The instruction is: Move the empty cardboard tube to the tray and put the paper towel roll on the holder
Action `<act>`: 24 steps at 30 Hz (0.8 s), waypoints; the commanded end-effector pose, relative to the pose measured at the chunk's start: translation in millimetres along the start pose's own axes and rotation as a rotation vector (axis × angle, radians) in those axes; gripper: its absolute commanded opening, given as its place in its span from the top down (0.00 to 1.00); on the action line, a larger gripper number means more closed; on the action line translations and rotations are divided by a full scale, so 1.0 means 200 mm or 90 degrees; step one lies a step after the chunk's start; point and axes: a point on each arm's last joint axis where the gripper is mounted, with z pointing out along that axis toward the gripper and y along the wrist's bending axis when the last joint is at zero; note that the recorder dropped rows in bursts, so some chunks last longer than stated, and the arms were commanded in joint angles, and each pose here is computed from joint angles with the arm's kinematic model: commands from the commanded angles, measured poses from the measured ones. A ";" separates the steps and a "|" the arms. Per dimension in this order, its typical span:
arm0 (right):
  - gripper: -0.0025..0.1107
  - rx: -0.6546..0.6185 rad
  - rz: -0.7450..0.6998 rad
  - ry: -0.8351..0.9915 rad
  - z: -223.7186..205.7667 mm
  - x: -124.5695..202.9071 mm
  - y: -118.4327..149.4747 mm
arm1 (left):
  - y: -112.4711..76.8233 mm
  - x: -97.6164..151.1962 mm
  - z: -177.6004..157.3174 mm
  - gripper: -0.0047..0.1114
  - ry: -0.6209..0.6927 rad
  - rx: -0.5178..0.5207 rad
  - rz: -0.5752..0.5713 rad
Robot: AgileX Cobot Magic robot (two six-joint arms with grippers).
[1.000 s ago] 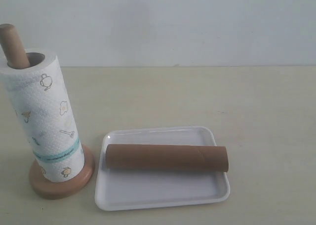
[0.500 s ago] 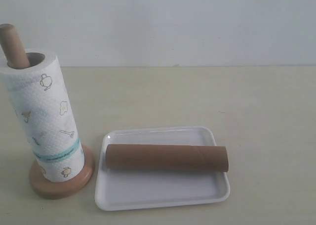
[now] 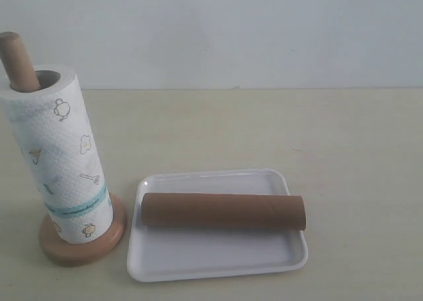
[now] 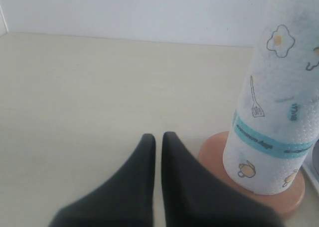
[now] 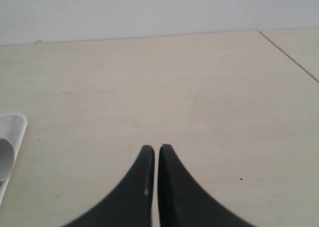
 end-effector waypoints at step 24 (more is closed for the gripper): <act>0.95 -0.044 -0.001 -0.002 0.00 0.00 0.02 | 0.00 0.00 0.00 0.92 -0.003 0.001 -0.006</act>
